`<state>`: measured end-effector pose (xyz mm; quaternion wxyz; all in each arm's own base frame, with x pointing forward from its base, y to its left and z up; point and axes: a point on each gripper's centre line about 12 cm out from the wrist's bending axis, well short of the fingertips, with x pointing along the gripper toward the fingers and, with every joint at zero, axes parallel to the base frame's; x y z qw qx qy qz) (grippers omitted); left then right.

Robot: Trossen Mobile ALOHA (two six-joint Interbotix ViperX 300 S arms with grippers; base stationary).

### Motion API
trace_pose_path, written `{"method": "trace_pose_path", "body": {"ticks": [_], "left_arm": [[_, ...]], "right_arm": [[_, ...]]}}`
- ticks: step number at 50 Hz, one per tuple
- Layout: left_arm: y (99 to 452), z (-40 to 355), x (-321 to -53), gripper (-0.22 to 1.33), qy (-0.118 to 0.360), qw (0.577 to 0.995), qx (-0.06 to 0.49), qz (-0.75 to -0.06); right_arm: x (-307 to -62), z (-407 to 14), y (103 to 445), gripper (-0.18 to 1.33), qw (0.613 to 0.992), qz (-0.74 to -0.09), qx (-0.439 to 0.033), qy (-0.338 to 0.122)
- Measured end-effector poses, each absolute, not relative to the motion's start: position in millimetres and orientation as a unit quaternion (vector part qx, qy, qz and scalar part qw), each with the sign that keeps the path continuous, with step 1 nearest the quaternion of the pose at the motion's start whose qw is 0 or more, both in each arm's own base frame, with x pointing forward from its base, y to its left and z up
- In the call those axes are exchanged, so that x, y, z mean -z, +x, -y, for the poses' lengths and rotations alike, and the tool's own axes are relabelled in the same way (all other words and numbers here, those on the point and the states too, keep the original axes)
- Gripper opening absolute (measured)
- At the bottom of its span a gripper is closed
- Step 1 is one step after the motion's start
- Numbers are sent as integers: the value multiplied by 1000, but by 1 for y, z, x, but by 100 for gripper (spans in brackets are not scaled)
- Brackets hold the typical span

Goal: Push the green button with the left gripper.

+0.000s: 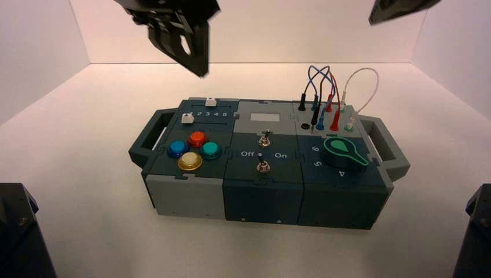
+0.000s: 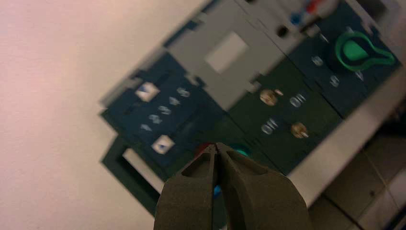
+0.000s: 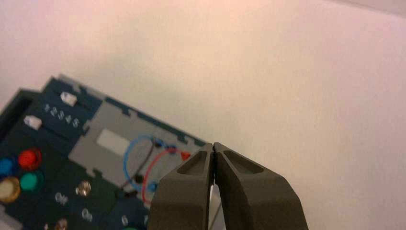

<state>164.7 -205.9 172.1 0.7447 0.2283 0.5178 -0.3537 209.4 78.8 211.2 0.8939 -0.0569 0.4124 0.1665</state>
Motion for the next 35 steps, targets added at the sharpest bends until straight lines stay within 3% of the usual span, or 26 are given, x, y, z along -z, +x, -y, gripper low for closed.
{"method": "trace_pose_path", "body": {"ticks": [19,35], "left_arm": [[149,210,-146,-16,288,673,348,-586],[142,222,-130,-17,314,645,354,-599]], "right_arm": [[-203,-77,203,-14,883,-433,-169,-66],[-200,-78,205,-14,882,-435,-168,-66]]}}
